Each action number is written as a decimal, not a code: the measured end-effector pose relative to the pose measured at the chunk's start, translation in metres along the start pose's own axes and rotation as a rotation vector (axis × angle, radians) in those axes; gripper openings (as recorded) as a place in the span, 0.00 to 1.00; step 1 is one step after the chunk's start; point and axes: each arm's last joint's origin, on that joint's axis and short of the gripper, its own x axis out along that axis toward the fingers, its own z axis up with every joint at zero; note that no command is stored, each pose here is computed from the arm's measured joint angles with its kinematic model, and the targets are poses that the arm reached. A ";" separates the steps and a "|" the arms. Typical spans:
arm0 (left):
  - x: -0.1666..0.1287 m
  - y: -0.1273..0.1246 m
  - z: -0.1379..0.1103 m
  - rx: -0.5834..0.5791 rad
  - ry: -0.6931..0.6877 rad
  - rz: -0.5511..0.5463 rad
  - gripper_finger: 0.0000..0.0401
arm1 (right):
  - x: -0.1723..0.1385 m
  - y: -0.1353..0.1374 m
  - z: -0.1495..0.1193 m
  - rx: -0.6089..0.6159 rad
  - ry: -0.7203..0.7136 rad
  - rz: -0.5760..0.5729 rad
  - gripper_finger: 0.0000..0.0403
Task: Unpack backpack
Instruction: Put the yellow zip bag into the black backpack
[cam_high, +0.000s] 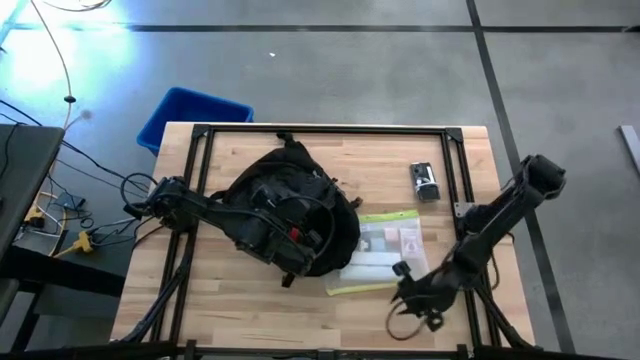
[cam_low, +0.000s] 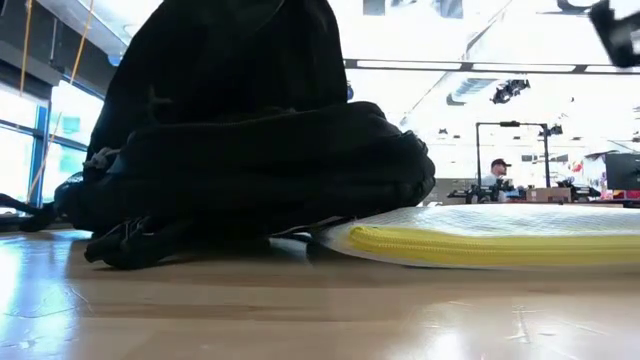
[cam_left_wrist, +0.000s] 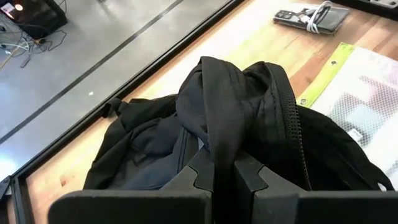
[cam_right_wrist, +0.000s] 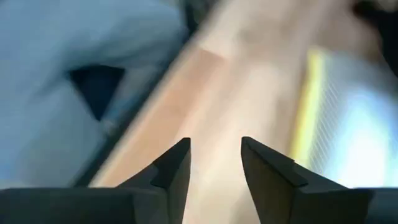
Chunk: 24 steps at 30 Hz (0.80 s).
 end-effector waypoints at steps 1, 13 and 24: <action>0.000 0.000 0.000 0.007 0.002 -0.001 0.00 | 0.005 0.000 -0.005 0.009 0.036 -0.021 0.36; 0.000 0.000 -0.001 0.026 0.020 -0.009 0.00 | 0.035 0.012 -0.007 -0.214 0.298 -0.168 0.60; 0.000 0.000 -0.001 0.034 0.026 -0.012 0.00 | 0.045 0.018 -0.023 -0.018 0.664 -0.548 0.60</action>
